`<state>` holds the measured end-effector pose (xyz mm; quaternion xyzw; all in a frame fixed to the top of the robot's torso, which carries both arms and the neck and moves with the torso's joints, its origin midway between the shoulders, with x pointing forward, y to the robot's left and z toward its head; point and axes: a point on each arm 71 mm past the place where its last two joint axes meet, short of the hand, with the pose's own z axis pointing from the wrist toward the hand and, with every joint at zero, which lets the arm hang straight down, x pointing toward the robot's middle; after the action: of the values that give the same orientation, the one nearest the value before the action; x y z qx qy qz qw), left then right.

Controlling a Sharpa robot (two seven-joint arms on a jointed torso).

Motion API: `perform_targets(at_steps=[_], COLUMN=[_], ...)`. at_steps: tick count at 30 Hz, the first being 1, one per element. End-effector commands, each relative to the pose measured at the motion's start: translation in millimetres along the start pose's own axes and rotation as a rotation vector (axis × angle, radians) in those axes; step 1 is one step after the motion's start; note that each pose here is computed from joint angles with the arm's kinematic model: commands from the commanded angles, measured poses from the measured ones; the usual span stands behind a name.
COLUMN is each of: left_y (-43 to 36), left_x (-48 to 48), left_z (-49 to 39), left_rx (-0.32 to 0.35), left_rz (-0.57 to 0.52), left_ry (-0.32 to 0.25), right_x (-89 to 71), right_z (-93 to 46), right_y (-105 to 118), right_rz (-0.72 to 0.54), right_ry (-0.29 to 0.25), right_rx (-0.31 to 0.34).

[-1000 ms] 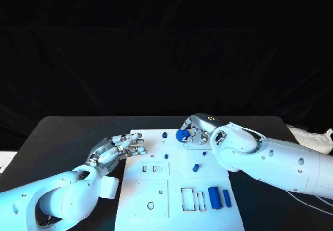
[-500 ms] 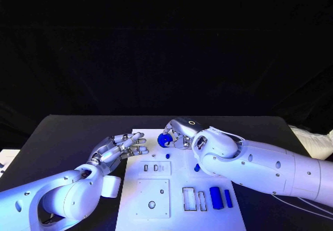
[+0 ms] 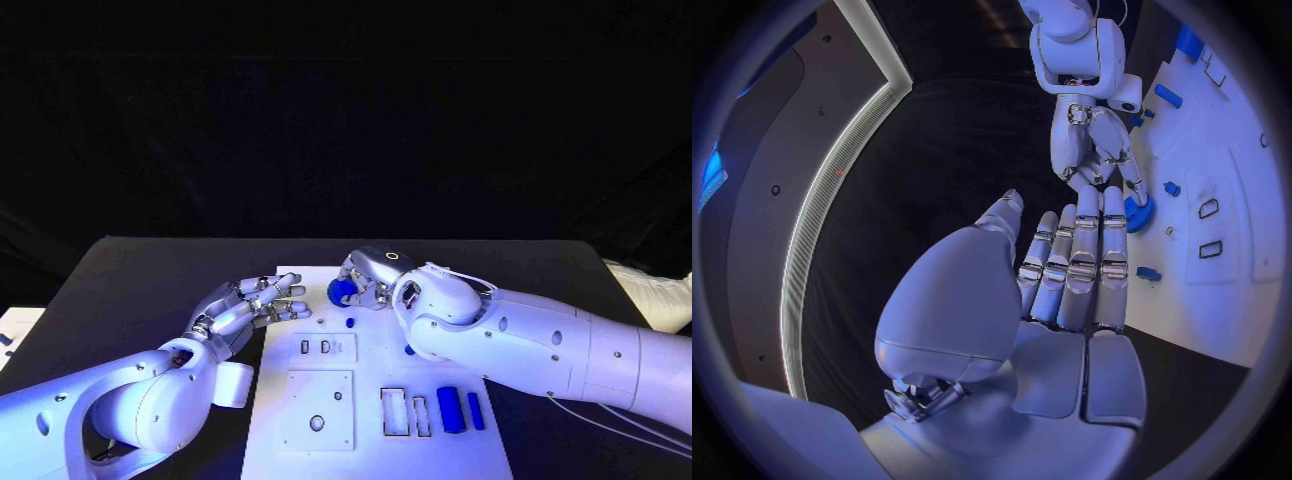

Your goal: Assemble the parts on the task board

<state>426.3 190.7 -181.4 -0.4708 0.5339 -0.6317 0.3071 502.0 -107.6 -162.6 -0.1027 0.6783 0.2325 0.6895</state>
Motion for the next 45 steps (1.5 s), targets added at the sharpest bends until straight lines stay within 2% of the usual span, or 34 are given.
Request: perform_targets(at_steps=[1, 11, 28, 34, 37, 43, 45], left_y=[-0.8, -0.6, -0.6, -0.6, -0.6, -0.8, -0.8], left_x=[2.1, 2.7, 1.8, 1.5, 1.3, 0.1, -0.1], left_z=[0.4, 0.5, 0.3, 0.2, 0.2, 0.1, 0.0], left_rx=[0.005, 0.003, 0.001, 0.001, 0.001, 0.001, 0.001], left_rz=[-0.01, -0.012, -0.01, -0.009, -0.009, -0.008, -0.007], left_ry=[0.019, 0.022, 0.019, 0.017, 0.017, 0.013, 0.013], right_x=[2.6, 5.5, 13.7, 14.7, 11.4, -1.4, -6.1], right_z=[1.1, 5.9, 7.7, 7.1, 5.3, -4.4, -9.3], right_y=[-3, -3, -7, -11, -12, -18, -22], right_rz=[-0.019, -0.027, -0.018, -0.009, 0.011, 0.079, 0.101], right_ry=[0.005, 0.017, 0.115, 0.13, 0.087, -0.057, -0.084], right_rx=[0.014, 0.027, 0.048, 0.067, 0.063, 0.026, 0.011])
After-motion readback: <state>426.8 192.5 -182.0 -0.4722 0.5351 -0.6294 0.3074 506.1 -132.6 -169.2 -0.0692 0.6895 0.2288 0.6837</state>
